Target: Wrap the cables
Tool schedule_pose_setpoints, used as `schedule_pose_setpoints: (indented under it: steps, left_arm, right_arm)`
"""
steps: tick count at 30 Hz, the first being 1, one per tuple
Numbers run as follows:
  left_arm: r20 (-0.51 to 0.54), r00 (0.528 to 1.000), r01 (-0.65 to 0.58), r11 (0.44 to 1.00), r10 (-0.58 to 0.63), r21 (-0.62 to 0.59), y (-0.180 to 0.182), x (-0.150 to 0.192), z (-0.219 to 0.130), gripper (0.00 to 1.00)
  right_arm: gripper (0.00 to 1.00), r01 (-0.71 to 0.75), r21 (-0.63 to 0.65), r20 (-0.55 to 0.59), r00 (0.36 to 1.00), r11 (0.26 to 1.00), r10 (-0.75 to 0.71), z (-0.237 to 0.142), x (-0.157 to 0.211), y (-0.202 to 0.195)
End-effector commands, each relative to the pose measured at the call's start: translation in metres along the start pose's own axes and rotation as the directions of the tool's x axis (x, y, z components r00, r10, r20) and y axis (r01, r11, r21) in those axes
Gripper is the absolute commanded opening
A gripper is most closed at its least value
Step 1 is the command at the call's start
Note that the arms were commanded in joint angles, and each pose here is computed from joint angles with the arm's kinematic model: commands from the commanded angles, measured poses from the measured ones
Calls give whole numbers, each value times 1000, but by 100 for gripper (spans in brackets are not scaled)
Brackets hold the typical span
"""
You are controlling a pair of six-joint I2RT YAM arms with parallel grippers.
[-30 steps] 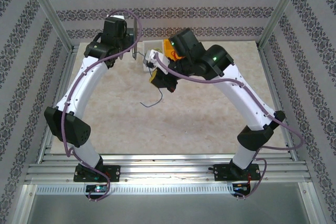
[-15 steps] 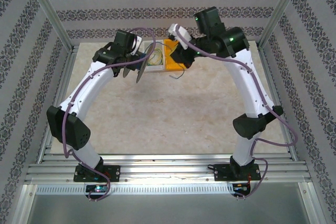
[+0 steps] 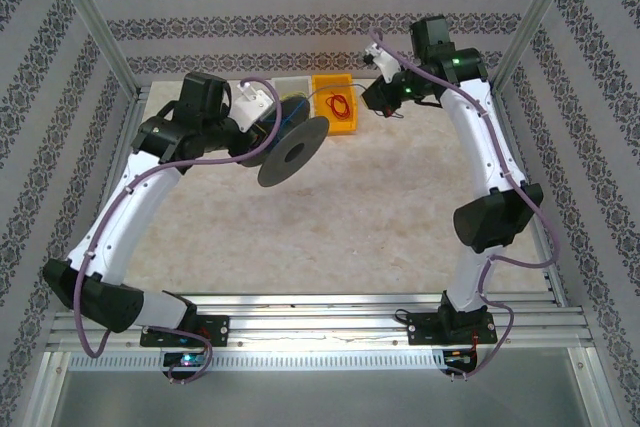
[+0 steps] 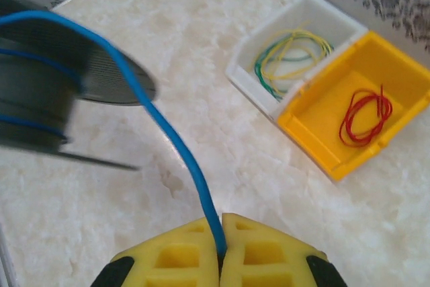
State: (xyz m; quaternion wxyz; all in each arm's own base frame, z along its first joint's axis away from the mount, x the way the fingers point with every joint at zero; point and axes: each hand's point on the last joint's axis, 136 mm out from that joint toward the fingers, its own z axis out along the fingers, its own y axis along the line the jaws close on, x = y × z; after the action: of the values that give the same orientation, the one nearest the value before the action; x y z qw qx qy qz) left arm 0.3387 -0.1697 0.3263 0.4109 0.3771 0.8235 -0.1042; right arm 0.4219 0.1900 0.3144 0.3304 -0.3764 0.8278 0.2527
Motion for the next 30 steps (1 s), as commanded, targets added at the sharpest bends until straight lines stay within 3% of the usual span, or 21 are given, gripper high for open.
schedule_pose_setpoints:
  steps: [1, 6, 8, 13, 22, 30]
  left_arm:
    - [182, 982, -66, 994, 48, 91, -18, -40, -37, 0]
    - [398, 917, 10, 998, -36, 68, 1, -78, -71, 0]
    - [506, 858, 68, 997, -82, 47, 15, -96, -89, 0]
    - [648, 741, 221, 975, -178, 15, 49, -127, -113, 0]
    - [732, 567, 552, 834, -377, 1, 109, -135, -108, 0]
    - [727, 539, 644, 764, -427, -29, 127, -129, -100, 0]
  right_arm:
    - [0, -50, -37, 33, 998, 998, 51, 14, 7, -13]
    - [0, -107, -74, 46, 993, 992, 110, 26, 29, -16]
    - [0, -120, -104, 61, 990, 987, 127, 31, 34, -10]
    - [0, -149, -182, 114, 978, 972, 172, 39, 41, 4]
    - [0, -157, -262, 106, 976, 952, 190, 69, 42, 35]
    - [0, -161, -318, 113, 972, 934, 205, 90, 36, 58]
